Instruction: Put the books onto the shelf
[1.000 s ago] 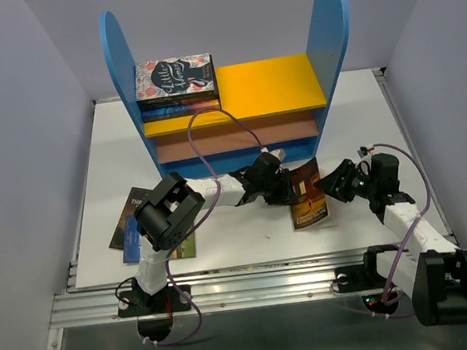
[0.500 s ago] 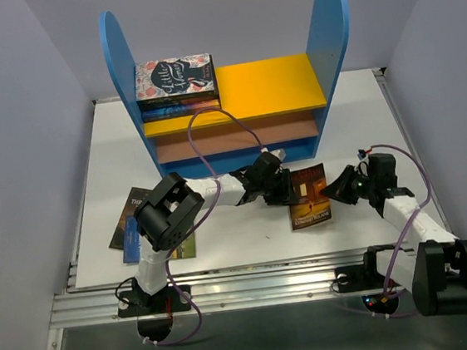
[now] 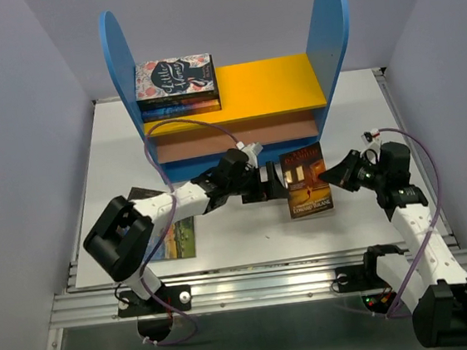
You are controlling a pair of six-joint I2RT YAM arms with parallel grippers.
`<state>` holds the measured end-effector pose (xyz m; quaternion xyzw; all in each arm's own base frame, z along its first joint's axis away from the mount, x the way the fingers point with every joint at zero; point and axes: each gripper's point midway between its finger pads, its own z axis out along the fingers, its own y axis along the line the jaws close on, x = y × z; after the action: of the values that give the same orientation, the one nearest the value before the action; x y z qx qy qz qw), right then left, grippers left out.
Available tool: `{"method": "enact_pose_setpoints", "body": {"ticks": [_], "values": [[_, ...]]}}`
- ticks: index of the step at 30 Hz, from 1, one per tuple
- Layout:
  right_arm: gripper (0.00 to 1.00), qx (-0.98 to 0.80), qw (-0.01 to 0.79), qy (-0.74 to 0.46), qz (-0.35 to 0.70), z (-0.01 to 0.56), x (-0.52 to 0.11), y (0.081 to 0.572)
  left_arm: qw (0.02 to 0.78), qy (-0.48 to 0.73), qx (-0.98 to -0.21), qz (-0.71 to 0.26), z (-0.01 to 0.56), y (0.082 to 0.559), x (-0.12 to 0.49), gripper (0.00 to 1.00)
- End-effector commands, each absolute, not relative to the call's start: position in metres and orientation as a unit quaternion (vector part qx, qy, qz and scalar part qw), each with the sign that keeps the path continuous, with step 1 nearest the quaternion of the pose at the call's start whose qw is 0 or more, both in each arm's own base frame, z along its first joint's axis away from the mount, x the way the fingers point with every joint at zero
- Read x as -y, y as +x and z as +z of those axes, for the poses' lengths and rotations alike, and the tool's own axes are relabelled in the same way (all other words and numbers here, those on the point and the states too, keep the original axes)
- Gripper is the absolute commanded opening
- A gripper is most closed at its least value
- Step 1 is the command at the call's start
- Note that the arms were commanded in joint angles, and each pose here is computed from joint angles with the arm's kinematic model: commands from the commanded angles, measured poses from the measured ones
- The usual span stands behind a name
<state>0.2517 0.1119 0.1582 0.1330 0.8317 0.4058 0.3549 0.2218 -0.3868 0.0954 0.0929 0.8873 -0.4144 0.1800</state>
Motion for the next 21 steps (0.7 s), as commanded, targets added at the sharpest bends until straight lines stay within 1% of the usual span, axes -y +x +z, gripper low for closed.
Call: {"method": "enact_pose_setpoints", "body": {"ticks": [1, 3, 5, 6, 7, 11, 15, 16, 17, 19, 21], "values": [[0.01, -0.787, 0.406, 0.074, 0.459, 0.226, -0.126, 0.251, 0.232, 0.108, -0.835, -0.486, 0.150, 0.222, 0.366, 0.99], [0.01, -0.776, 0.410, 0.066, 0.475, 0.241, -0.130, 0.250, 0.245, 0.129, -0.805, -0.525, 0.169, 0.214, 0.365, 0.99], [0.01, -0.763, 0.395, 0.055, 0.509, 0.254, -0.139, 0.242, 0.256, 0.157, -0.772, -0.560, 0.196, 0.202, 0.365, 0.99], [0.01, -0.748, 0.406, 0.037, 0.523, 0.265, -0.142, 0.241, 0.267, 0.166, -0.758, -0.571, 0.206, 0.200, 0.366, 0.99], [0.01, -0.740, 0.399, 0.025, 0.541, 0.272, -0.146, 0.235, 0.274, 0.172, -0.749, -0.578, 0.215, 0.197, 0.364, 0.99], [0.01, -0.709, 0.415, 0.004, 0.570, 0.303, -0.151, 0.227, 0.293, 0.181, -0.730, -0.590, 0.232, 0.193, 0.361, 0.99], [0.01, -0.699, 0.414, -0.005, 0.583, 0.314, -0.154, 0.222, 0.314, 0.186, -0.704, -0.609, 0.252, 0.190, 0.361, 0.99], [0.01, -0.689, 0.424, -0.017, 0.587, 0.321, -0.155, 0.221, 0.316, 0.185, -0.703, -0.609, 0.254, 0.192, 0.362, 0.99], [0.01, -0.687, 0.412, -0.016, 0.599, 0.322, -0.156, 0.217, 0.317, 0.184, -0.702, -0.610, 0.255, 0.192, 0.363, 0.99], [0.01, -0.683, 0.416, -0.025, 0.600, 0.327, -0.157, 0.215, 0.321, 0.179, -0.698, -0.615, 0.261, 0.195, 0.366, 0.99], [0.01, -0.681, 0.418, -0.027, 0.601, 0.330, -0.157, 0.215, 0.318, 0.184, -0.689, -0.625, 0.265, 0.193, 0.370, 0.88]]}}
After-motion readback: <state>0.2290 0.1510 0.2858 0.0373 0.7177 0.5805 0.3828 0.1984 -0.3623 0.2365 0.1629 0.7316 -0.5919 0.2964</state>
